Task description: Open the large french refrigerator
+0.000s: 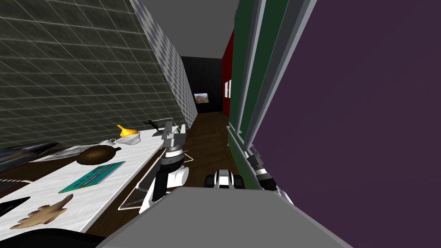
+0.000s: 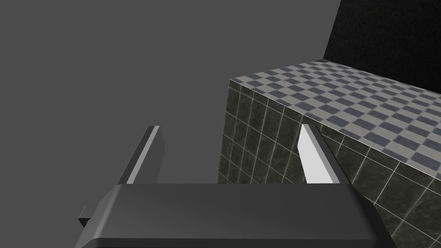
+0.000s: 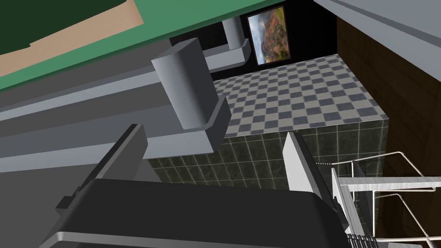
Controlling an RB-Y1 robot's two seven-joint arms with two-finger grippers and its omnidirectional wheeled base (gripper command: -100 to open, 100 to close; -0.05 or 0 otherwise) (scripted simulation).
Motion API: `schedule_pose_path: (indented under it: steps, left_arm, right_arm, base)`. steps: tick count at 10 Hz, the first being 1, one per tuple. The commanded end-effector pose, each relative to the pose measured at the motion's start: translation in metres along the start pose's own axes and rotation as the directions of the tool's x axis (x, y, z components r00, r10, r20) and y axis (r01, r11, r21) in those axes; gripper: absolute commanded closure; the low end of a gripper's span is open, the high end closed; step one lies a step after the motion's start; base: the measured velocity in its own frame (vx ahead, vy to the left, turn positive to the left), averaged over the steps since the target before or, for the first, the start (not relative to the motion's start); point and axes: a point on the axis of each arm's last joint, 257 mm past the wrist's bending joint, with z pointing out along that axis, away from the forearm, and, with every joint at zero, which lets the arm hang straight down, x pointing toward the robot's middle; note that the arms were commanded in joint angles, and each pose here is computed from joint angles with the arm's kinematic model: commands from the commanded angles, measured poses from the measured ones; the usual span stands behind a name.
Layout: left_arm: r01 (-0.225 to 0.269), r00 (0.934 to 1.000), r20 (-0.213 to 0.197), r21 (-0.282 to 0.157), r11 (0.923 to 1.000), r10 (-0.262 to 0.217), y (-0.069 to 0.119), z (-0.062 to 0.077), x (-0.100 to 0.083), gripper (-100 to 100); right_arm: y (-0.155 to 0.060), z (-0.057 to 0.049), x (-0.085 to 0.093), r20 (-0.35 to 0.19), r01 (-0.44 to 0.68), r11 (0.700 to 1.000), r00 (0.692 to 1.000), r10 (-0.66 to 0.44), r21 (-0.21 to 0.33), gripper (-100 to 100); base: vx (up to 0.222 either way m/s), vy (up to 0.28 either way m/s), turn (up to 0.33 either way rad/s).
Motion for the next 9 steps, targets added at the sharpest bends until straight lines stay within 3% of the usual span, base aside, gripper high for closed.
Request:
schedule_pose_path:
  steps: [1,5,9]
  left_arm:
    - [0.000,1.0000,0.000,0.000,1.0000,0.000,0.000,0.000,0.000,0]
    - [0.000,1.0000,0.000,0.000,1.0000,0.000,0.000,0.000,0.000,0]
    - [0.000,1.0000,0.000,0.000,1.0000,0.000,0.000,0.000,0.000,0]
  right_arm:
    - [0.001,-0.003,0.004,0.020,0.031,0.999,0.999,-0.031,-0.028,-100]
    - [-0.007,-0.001,0.007,0.020,0.045,0.998,0.999,-0.045,-0.045,-100]
    - [-0.018,0.007,0.000,-0.035,-0.017,1.000,0.999,0.017,0.011,-100]
  base:
    - [0.000,0.000,0.000]
    - [0.004,-0.004,0.018]
    - [-0.006,-0.007,0.022]
